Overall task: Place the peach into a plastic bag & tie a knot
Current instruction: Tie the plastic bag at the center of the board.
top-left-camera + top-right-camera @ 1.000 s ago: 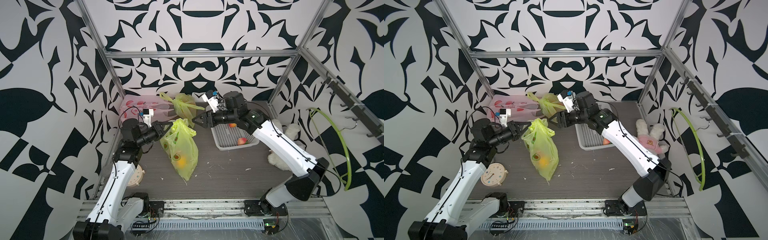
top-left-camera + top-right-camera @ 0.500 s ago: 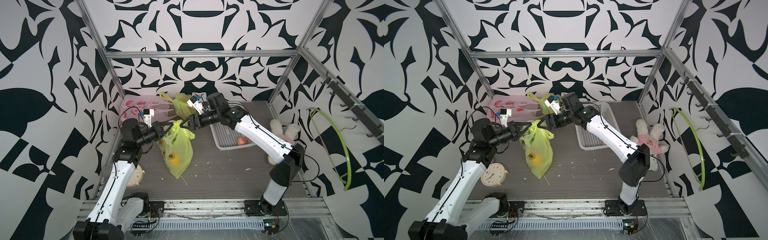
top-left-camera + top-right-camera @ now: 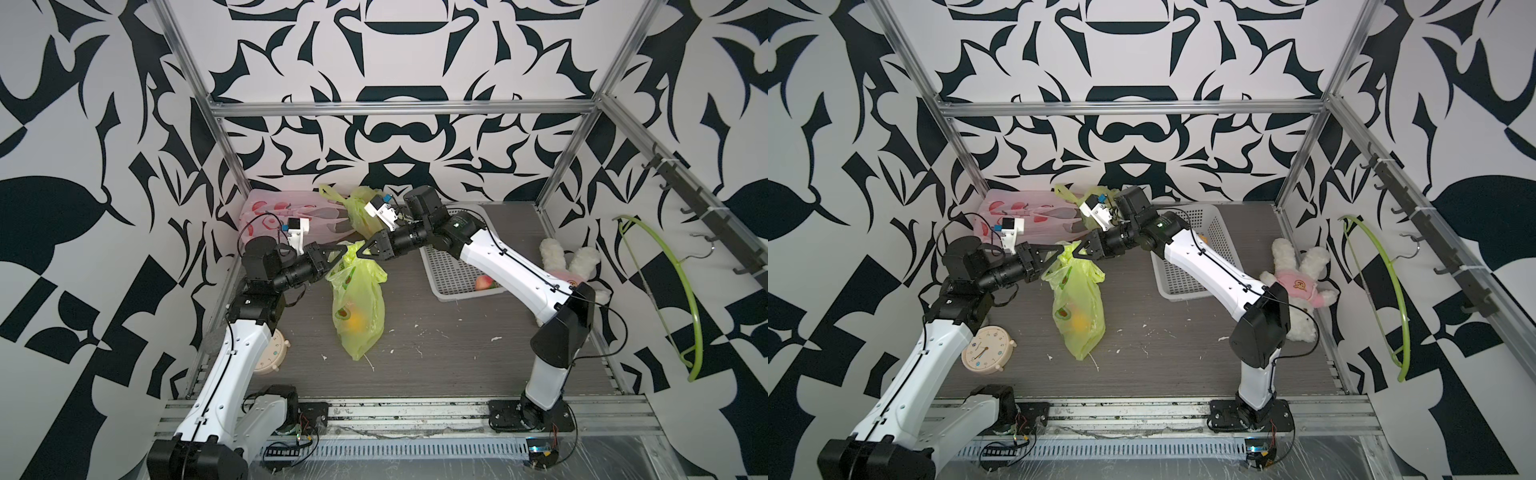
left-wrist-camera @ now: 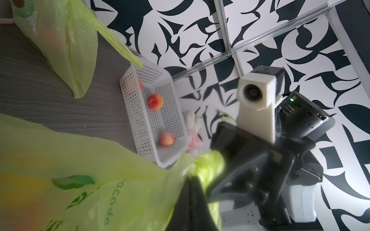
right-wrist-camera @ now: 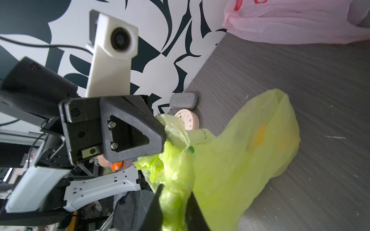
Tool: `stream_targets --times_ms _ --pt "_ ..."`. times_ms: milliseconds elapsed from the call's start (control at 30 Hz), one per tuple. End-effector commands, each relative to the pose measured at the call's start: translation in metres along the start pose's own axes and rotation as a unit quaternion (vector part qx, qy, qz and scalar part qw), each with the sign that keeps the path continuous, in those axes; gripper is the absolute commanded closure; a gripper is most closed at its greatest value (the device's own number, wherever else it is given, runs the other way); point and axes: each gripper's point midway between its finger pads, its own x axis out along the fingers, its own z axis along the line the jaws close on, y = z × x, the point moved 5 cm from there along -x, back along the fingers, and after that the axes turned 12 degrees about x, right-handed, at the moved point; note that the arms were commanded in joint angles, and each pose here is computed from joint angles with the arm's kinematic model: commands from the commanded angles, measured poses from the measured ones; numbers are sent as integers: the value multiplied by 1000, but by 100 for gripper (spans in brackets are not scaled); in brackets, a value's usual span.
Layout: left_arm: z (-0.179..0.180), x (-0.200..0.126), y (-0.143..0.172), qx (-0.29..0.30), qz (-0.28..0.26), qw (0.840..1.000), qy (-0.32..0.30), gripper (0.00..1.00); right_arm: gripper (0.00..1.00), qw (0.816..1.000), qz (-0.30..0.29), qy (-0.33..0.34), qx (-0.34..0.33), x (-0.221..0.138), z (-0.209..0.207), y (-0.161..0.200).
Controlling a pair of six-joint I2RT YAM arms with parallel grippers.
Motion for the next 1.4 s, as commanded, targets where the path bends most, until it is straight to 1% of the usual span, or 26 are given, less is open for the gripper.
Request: stream_targets --times_ms 0,33,67,100,133,200,233,333,500,700,867,1000,1167,1367 --pt "-10 -2 -4 16 0 1000 15 98 97 999 -20 -42 -27 -7 24 -5" --pt "-11 -3 -4 14 0 1000 12 85 100 998 -22 -46 -24 -7 24 -5" --pt "-12 -4 -5 15 -1 1000 8 72 100 998 -23 -48 -23 -7 24 -4" --pt "-14 -6 -4 18 0 1000 0 61 100 998 -25 -48 -22 -7 23 -4" --pt "-16 -9 -4 20 -2 1000 -9 53 100 998 -29 -48 -20 -7 22 -4" --pt "-18 -15 -3 27 -5 999 -26 43 100 998 -35 -48 -20 -8 22 -3" --pt "-20 -19 -2 31 -6 999 -35 40 100 998 -38 -47 -20 -9 22 -2" --pt "-21 -26 2 34 -1 998 -60 39 100 998 -44 -46 -21 -11 23 -2" --pt "-16 -28 12 21 17 997 -73 45 100 997 -51 -46 -21 -13 24 -3" --pt "-8 -23 15 6 32 997 -72 44 100 998 -50 -43 -16 -12 23 -4" --pt "-8 -18 8 7 22 998 -64 43 100 998 -46 -45 -13 -11 22 -3" --pt "-7 -12 5 3 24 999 -47 48 100 998 -42 -45 -12 -10 21 -1" --pt "-6 -6 7 1 35 999 -38 56 100 998 -40 -46 -12 -8 21 -1" --pt "-6 3 11 1 50 998 -31 60 100 998 -37 -48 -12 -5 22 -1"
